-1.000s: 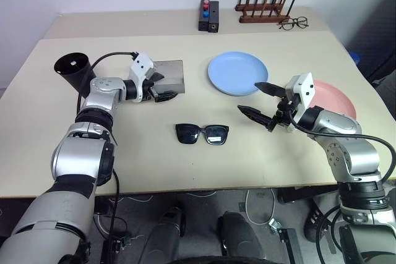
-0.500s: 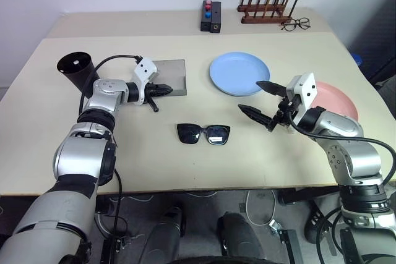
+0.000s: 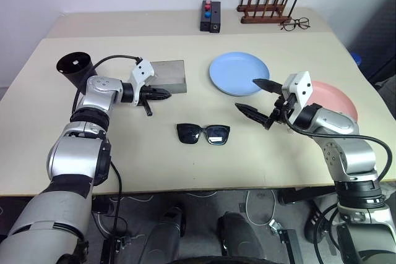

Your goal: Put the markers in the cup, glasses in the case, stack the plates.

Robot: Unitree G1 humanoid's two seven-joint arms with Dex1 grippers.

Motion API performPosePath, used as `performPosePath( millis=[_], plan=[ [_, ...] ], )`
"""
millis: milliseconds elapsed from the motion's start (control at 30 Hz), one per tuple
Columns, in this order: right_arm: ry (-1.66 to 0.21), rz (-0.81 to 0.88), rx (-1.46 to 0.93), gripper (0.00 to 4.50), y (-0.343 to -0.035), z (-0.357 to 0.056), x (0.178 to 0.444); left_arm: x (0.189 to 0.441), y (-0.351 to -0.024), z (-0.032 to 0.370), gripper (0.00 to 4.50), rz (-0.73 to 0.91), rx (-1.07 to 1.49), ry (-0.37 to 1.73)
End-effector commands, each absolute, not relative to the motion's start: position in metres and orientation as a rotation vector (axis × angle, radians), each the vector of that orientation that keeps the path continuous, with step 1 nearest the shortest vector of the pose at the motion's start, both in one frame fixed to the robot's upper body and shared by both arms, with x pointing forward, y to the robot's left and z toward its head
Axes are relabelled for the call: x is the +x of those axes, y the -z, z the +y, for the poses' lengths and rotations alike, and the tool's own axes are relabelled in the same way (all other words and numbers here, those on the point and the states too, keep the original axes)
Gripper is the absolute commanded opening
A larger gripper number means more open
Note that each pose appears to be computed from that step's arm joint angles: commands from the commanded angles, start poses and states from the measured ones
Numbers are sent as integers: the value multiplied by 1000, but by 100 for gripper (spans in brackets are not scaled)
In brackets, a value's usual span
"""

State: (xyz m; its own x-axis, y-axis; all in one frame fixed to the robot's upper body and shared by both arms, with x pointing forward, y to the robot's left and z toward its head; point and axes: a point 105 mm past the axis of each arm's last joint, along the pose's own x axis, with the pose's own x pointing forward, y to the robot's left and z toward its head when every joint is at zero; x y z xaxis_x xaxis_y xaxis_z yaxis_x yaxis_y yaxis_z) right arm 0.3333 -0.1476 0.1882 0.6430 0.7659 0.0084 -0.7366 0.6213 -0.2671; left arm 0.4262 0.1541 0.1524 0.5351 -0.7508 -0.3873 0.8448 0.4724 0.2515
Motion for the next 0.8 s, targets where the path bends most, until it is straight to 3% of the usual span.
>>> performPosePath(
  millis=[33, 133, 300, 400, 800],
  plan=[
    [-874, -184, -267, 450, -201, -145, 332, 445, -203, 164, 26, 31, 376, 804],
    [-876, -184, -268, 450, -200, -144, 332, 454, -207, 174, 130, 15, 371, 689],
    [-878, -187, -270, 450, -202, -142, 332, 457, -184, 177, 376, 104, 390, 633],
    [-878, -192, -273, 450, -204, -142, 332, 450, -161, 173, 376, 206, 402, 700],
    [-872, -196, -277, 450, -204, -142, 331, 432, -135, 162, 376, 351, 417, 888]
  ],
)
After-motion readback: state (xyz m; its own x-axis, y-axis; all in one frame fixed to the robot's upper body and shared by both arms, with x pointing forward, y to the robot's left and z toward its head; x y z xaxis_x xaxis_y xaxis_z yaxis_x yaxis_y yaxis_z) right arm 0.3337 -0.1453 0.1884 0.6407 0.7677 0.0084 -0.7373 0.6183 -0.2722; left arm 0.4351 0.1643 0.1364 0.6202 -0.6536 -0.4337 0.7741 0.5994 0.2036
